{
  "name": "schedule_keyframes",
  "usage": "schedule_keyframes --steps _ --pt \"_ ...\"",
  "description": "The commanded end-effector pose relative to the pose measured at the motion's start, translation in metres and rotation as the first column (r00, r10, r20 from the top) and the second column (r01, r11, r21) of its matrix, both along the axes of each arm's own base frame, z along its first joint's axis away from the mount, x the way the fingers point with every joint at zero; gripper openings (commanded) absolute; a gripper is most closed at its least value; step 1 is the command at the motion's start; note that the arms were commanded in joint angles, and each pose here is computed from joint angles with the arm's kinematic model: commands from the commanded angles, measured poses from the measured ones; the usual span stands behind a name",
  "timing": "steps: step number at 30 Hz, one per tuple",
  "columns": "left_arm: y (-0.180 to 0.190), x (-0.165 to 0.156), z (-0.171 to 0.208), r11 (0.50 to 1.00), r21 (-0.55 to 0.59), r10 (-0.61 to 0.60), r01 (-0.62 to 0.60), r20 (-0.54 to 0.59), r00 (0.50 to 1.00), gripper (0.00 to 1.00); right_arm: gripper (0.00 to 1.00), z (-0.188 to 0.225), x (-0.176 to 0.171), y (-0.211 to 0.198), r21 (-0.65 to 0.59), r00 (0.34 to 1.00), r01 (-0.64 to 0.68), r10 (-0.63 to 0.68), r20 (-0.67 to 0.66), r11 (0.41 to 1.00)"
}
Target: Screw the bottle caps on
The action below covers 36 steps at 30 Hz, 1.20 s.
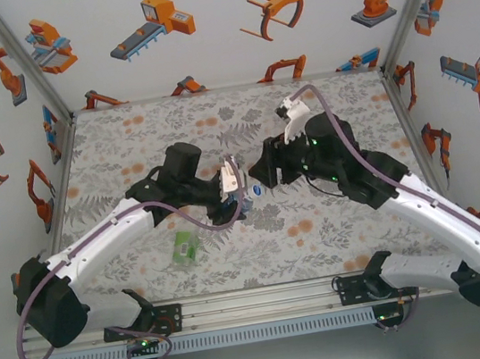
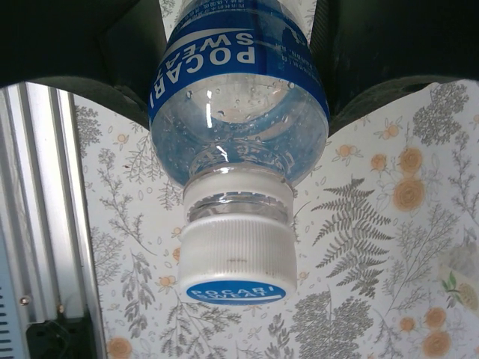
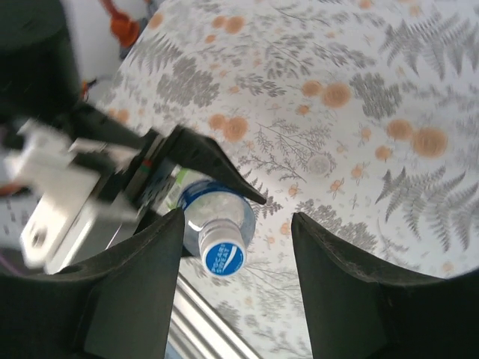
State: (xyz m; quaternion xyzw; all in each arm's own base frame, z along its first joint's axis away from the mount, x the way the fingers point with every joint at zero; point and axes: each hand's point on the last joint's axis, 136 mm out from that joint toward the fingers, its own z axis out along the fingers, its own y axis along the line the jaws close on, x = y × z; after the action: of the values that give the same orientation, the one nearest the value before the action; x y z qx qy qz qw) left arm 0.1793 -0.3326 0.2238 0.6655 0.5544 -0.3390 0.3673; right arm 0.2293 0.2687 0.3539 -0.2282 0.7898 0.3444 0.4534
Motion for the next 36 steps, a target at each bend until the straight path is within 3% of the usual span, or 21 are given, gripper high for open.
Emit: schedule_keyframes --steps 1,7,9,11,16,27,36 --pt "0.001 -0.019 0.024 0.994 -0.055 -0.092 0.093 0.009 0.996 0.00 0.56 0.026 -0.043 0.011 -0.123 0.904 -0.314 0.336 0.264 0.942" --pt "0.009 -0.032 0.029 0.991 -0.043 -0.130 0.129 0.001 0.992 0.00 0.56 0.014 -0.101 0.021 -0.289 0.611 -0.619 0.679 0.407 0.730" --pt "0.011 -0.037 0.034 0.988 -0.058 -0.143 0.143 0.004 0.990 0.00 0.56 0.010 -0.109 0.021 -0.320 0.549 -0.652 0.720 0.425 0.687" --pt "0.012 -0.041 0.036 0.986 -0.063 -0.152 0.152 -0.001 0.988 0.00 0.56 0.009 -0.109 0.024 -0.333 0.527 -0.660 0.731 0.433 0.673" --pt "0.013 -0.044 0.038 0.985 -0.069 -0.158 0.158 -0.004 0.987 0.00 0.55 0.004 -0.107 0.032 -0.326 0.507 -0.684 0.746 0.431 0.653" --pt "0.012 -0.042 0.041 0.987 -0.071 -0.146 0.146 0.003 0.989 0.00 0.48 -0.014 -0.097 0.040 -0.320 0.531 -0.680 0.744 0.405 0.660" --pt "0.009 -0.038 0.045 0.988 -0.084 -0.128 0.128 0.010 0.992 0.00 0.28 -0.020 -0.086 0.042 -0.306 0.585 -0.649 0.714 0.385 0.697"
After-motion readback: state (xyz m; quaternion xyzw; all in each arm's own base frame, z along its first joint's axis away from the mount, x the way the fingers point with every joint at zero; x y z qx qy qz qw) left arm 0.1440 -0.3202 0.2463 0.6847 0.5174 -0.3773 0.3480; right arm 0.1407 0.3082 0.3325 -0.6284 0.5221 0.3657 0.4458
